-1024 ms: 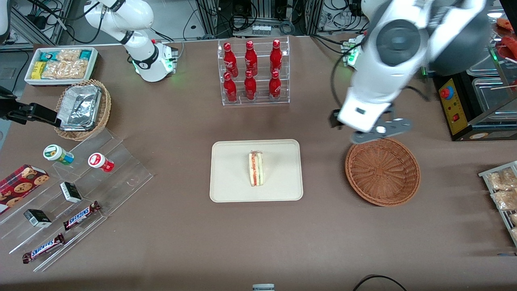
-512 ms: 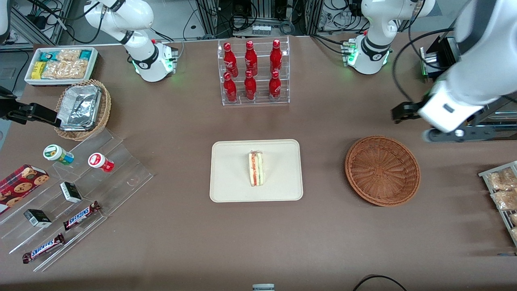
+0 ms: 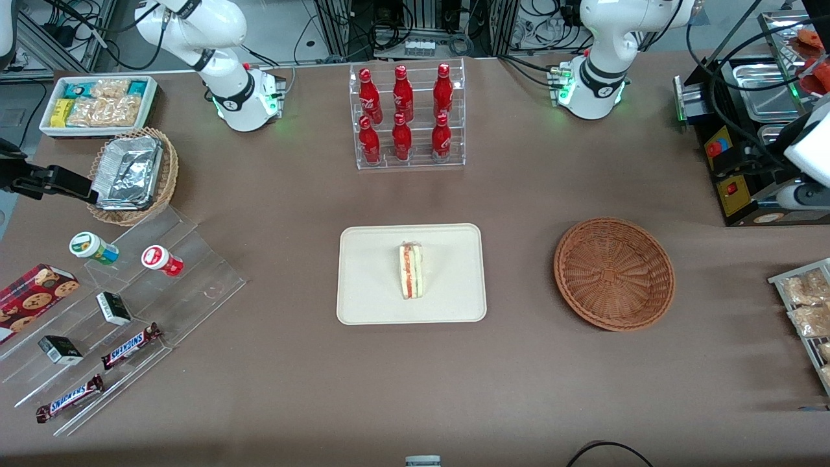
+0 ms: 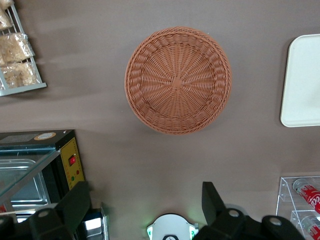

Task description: Place sandwich from basket to tray

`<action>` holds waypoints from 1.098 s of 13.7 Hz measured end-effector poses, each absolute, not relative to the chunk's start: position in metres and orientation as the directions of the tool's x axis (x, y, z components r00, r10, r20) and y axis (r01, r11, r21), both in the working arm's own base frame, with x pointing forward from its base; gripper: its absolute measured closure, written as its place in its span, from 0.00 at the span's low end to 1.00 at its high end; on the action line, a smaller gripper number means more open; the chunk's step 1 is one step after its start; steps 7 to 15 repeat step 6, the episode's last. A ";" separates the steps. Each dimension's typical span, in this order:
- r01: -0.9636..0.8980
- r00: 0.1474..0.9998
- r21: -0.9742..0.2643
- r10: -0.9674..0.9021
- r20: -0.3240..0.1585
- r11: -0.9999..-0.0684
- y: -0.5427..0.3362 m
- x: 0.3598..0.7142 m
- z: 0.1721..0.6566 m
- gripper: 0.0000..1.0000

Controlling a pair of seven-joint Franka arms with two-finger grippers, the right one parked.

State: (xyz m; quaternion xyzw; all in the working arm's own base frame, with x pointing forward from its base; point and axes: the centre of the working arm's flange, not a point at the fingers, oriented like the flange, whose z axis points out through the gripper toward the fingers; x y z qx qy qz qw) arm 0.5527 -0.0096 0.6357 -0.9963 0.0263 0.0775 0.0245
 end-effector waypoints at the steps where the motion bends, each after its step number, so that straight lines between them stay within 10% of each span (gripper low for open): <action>1: -0.055 0.987 -0.045 -0.048 -0.156 -0.997 -0.009 0.549 0.637 0.00; 15: -0.054 0.989 -0.045 -0.047 -0.141 -0.998 -0.008 0.541 0.645 0.00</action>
